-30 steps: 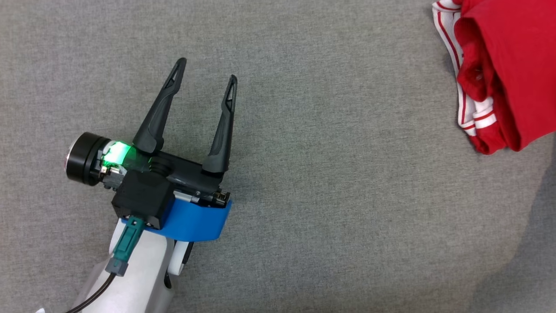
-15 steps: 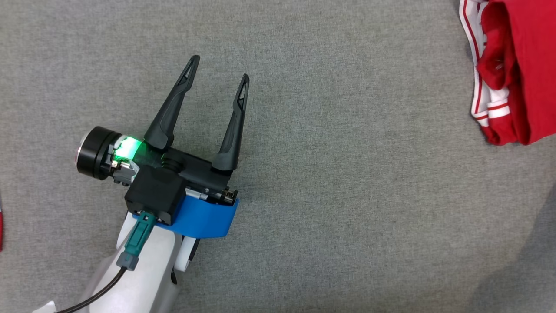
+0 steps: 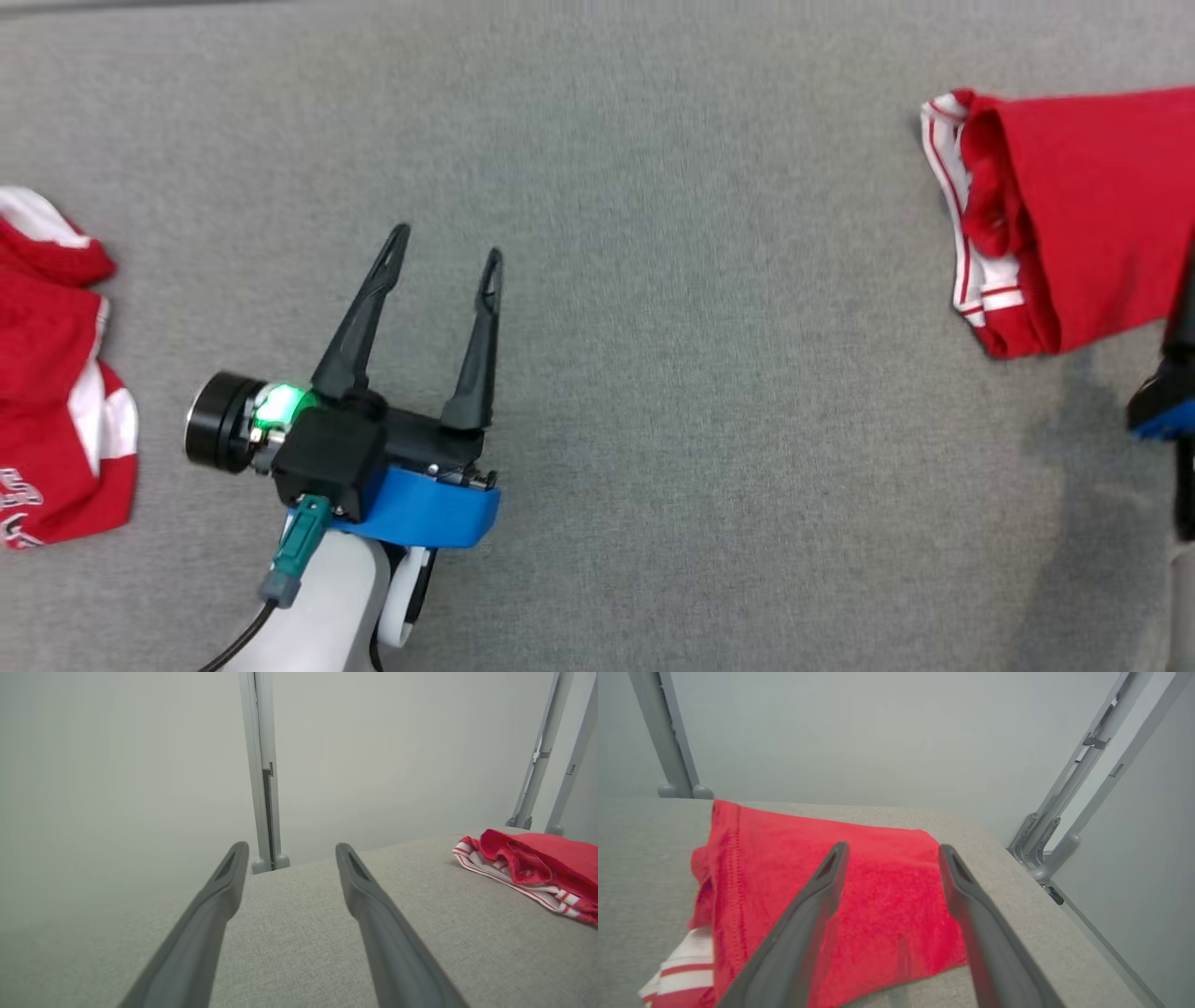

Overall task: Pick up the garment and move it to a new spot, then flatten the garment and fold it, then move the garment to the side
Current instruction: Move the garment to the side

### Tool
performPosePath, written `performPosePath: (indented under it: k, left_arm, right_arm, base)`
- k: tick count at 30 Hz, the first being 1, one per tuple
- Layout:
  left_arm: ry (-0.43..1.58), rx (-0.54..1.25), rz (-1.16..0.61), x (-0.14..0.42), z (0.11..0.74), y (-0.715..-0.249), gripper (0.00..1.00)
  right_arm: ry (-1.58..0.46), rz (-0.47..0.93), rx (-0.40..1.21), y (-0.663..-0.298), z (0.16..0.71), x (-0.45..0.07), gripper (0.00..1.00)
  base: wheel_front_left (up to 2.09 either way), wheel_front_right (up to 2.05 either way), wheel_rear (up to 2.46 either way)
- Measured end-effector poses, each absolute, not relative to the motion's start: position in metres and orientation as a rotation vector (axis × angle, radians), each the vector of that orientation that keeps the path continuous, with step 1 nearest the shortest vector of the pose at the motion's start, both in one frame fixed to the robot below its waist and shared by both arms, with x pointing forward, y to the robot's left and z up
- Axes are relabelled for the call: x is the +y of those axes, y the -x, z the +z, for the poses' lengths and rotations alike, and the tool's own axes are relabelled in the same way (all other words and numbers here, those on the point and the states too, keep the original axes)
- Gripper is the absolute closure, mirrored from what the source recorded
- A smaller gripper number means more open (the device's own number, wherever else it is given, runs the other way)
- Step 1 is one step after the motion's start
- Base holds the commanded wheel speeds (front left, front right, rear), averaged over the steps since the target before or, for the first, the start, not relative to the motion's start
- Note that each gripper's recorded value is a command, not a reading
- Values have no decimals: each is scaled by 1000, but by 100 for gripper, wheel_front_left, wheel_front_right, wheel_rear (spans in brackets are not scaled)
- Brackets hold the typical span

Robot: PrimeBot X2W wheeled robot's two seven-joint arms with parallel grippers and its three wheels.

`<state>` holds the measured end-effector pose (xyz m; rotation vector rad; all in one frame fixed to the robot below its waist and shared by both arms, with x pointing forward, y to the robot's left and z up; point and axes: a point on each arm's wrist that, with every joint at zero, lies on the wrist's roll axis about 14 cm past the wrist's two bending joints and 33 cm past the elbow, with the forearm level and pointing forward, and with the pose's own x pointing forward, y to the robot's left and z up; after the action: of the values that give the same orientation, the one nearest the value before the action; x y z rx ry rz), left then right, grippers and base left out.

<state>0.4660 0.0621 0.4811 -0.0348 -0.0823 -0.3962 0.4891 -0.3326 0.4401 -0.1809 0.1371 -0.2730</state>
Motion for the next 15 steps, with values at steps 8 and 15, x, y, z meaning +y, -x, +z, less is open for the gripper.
performPosePath:
  k: [8, 15]
  left_arm:
    - [25, -89, -267, 100, 500, -438, 0]
    - [22, -78, -144, 138, 505, -415, 0]
  right_arm:
    - [64, -141, -31, -448, 484, -256, 0]
    - [-39, 4, -78, -424, 509, -201, 0]
  base:
    - [0, 0, 0]
    - [0, 0, 0]
